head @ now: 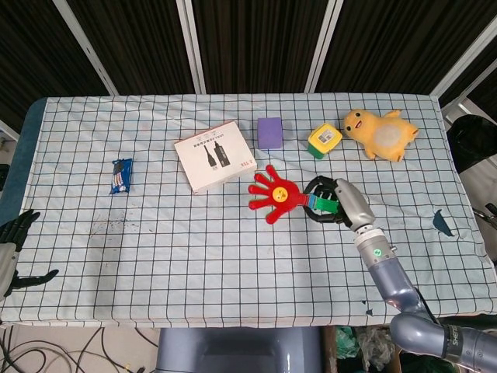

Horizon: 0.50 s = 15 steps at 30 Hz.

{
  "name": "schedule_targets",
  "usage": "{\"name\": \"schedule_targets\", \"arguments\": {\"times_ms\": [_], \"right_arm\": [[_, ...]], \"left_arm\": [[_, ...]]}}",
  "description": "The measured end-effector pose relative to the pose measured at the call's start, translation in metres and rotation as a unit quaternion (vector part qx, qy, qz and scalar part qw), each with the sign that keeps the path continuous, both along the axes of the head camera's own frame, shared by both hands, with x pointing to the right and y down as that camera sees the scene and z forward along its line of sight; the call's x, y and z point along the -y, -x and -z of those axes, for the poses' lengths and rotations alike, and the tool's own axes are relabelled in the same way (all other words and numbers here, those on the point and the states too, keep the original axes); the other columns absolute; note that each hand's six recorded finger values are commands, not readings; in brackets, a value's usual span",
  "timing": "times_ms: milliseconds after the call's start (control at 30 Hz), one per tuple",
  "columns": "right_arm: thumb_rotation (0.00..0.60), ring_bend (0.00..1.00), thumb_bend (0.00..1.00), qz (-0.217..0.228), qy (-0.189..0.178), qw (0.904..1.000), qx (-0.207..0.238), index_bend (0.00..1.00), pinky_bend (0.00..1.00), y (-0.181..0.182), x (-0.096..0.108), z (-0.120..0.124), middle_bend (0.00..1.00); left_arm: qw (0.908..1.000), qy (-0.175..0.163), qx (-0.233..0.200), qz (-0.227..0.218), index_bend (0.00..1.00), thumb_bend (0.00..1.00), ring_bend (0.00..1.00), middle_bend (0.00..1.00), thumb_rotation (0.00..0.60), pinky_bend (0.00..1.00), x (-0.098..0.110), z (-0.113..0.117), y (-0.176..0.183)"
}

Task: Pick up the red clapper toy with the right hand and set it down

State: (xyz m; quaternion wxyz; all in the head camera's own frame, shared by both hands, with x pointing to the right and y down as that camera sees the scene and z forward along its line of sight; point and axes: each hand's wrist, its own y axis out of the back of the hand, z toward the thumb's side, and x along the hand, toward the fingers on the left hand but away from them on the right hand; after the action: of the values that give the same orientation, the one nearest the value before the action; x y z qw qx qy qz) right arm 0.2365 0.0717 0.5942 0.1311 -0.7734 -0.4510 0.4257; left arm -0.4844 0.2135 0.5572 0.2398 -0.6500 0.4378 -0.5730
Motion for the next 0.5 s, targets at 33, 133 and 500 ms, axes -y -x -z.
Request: {"name": "schedule_targets", "arguments": {"times_ms": [33, 133, 500], "right_arm": [[0.600, 0.64, 0.71, 0.019, -0.010, 0.9990, -0.040, 0.84, 0.73, -0.003, 0.000, -0.002, 0.72], [0.600, 0.64, 0.71, 0.069, -0.035, 0.9843, -0.158, 0.84, 0.73, -0.011, -0.001, -0.008, 0.72], [0.600, 0.64, 0.71, 0.068, -0.038, 0.9805, -0.180, 0.84, 0.73, -0.004, -0.001, -0.005, 0.72]], "left_arm": [[1.0000, 0.000, 0.000, 0.000, 0.00, 0.00, 0.00, 0.00, 0.600, 0.00, 0.000, 0.000, 0.000], [1.0000, 0.000, 0.000, 0.000, 0.00, 0.00, 0.00, 0.00, 0.600, 0.00, 0.000, 0.000, 0.000], [1.0000, 0.001, -0.003, 0.002, 0.00, 0.00, 0.00, 0.00, 0.600, 0.00, 0.000, 0.000, 0.000]]}}
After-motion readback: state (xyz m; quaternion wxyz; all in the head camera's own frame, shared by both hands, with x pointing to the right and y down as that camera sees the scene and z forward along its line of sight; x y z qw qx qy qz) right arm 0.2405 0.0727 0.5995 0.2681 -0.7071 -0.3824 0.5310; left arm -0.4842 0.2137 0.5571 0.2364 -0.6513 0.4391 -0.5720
